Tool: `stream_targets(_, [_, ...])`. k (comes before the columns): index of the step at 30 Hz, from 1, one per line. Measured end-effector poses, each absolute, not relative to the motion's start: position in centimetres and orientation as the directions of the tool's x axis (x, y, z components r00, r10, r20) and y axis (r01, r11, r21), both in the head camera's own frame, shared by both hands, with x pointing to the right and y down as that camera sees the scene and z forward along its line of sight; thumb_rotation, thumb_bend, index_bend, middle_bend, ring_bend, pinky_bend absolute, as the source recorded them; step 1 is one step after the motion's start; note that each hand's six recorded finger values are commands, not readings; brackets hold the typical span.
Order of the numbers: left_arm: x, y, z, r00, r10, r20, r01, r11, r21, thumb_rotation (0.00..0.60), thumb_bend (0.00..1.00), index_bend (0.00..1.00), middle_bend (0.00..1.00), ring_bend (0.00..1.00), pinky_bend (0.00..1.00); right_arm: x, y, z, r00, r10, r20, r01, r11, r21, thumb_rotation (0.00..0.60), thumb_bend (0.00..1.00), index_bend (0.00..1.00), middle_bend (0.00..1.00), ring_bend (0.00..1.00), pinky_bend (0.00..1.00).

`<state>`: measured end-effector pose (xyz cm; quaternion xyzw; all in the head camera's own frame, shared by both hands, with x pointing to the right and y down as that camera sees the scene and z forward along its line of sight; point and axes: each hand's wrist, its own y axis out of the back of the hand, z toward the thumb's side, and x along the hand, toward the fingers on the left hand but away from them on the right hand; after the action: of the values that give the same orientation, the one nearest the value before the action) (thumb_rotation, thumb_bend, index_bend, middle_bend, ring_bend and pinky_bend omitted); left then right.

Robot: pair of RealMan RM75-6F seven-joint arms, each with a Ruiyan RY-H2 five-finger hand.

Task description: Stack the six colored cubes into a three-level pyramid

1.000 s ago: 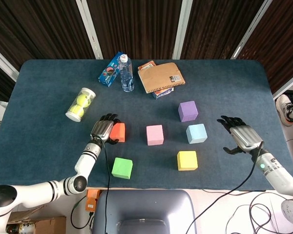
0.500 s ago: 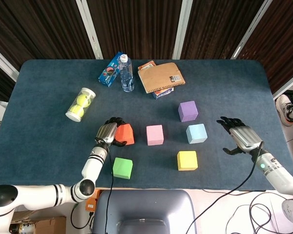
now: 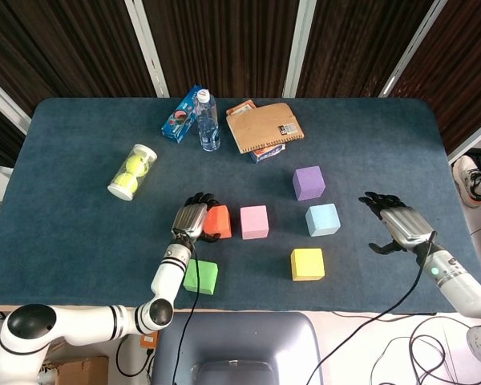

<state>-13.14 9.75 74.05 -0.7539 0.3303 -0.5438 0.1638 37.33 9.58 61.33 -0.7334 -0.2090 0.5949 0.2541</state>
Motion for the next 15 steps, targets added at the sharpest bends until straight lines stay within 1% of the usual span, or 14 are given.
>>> stream_targets(6, [-12.98, 9.64, 74.35, 0.236, -0.684, 0.69, -0.249, -0.729, -0.637, 0.6, 0.35, 0.54, 0.14, 0.04, 0.12, 37.39, 9.57, 61.5, 0.206, 0.595, -0.777, 0.008, -0.795, -0.607, 0.6, 0.2, 0.0, 0.0, 0.0, 0.0])
stream_targets(15, [-13.29, 9.69, 74.84, 0.279, -0.655, 0.702, -0.21, -0.755, -0.621, 0.6, 0.36, 0.53, 0.14, 0.03, 0.12, 37.2, 9.53, 61.61, 0.206, 0.589, -0.781, 0.006, -0.799, -0.601, 0.6, 0.2, 0.0, 0.0, 0.0, 0.0])
